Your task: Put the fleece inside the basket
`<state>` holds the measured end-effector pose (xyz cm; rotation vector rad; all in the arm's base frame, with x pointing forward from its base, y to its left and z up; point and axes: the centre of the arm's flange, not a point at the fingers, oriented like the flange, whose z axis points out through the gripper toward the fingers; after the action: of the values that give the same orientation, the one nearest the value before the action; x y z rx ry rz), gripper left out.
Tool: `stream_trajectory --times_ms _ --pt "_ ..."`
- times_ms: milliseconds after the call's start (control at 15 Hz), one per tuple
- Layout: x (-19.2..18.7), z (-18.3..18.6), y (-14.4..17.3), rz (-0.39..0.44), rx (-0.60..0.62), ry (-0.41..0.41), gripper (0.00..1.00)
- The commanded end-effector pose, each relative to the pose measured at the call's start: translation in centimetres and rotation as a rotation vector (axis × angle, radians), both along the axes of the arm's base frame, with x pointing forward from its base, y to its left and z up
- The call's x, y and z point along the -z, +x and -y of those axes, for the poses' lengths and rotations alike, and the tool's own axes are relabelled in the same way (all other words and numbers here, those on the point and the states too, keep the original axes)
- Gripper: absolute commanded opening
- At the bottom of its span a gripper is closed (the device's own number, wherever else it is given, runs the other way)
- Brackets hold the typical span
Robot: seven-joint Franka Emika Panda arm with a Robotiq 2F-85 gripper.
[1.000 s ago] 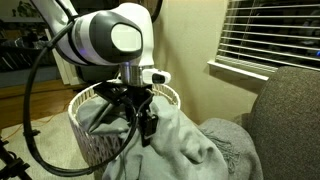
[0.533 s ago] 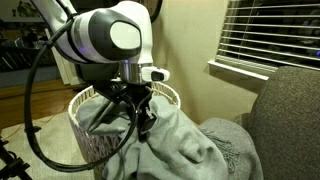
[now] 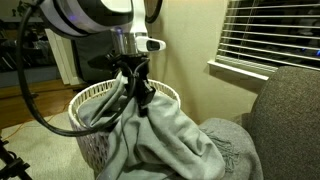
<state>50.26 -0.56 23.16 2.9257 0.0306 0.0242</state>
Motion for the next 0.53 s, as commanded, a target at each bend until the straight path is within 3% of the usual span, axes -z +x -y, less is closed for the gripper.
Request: stream_trajectory --times_ms 0,467 --pt "-4.8 -3.1 -1.8 0.016 -0.039 0.0 0.03" --pt "-9.4 -9.9 -1.7 0.023 -0.146 -0.01 0.03"
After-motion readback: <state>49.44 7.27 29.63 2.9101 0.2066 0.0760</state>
